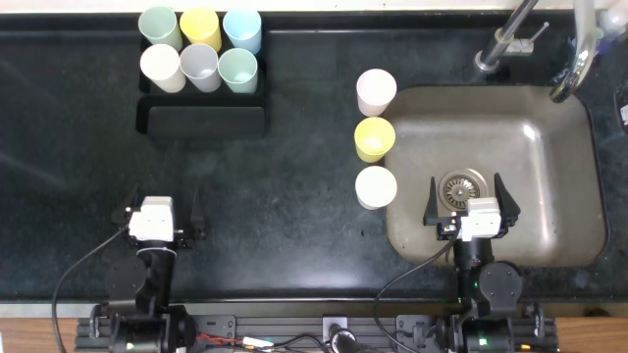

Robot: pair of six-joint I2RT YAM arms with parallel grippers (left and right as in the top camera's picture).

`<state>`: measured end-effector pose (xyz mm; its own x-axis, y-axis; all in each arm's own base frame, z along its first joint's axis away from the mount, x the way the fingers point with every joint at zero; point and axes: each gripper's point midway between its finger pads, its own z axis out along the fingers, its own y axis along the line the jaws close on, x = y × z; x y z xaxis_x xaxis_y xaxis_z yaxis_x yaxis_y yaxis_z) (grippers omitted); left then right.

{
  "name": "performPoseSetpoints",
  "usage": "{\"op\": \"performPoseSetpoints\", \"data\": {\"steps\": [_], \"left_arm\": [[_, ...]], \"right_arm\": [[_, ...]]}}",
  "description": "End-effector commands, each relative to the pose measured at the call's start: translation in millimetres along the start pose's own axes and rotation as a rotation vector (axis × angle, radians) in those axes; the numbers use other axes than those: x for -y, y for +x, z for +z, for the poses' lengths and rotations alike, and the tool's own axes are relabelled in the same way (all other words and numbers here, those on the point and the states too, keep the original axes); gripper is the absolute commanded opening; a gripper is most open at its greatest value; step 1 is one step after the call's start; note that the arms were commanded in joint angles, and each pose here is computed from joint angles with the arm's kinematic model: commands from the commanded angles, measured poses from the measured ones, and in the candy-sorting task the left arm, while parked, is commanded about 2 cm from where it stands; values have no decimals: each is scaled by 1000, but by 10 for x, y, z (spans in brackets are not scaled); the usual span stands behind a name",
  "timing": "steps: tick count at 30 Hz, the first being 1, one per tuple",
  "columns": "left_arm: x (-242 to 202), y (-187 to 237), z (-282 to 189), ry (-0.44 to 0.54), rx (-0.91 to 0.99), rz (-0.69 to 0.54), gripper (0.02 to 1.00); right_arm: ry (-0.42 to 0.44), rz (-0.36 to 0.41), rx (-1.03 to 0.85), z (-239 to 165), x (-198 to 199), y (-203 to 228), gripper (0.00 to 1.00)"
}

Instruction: Store Cups

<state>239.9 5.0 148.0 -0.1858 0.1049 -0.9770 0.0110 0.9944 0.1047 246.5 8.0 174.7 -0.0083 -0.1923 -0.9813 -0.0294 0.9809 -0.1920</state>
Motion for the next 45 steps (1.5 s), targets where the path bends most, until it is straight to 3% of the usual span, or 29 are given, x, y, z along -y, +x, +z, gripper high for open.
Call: {"op": "performPoseSetpoints", "data": {"steps": [1,5,9,13,16,19,24,30,37,45], "left_arm": [[194,-545,-40,121,8,-124,1000],[359,-1297,182,211,-53,-259,1000],[638,-2213,811,292,-154,-379,1000],[1322,-2830,1449,377,-318,-338,1000],[1967,-3000,1827,368,-410,-314,1000],[2557,-2840,2074,392,-471,-323,1000],[3046,-2022,2343,332,-670,-435,1000],[3188,-1425,2427,255,-820,-471,1000],[3191,-1076,2372,197,-939,-486,1000],[3277,-884,2294,212,-1018,-479,1000]], "right_arm": [[1,0,3,2,-5,27,998],[0,0,2,2,-6,28,998],[1,0,3,2,-5,26,996],[1,0,3,2,-5,27,996],[1,0,3,2,-4,26,998],[1,0,2,2,-5,29,998],[1,0,2,2,-5,29,998],[1,0,3,2,-5,28,998],[1,0,3,2,-5,27,998],[1,0,3,2,-5,27,998]]}}
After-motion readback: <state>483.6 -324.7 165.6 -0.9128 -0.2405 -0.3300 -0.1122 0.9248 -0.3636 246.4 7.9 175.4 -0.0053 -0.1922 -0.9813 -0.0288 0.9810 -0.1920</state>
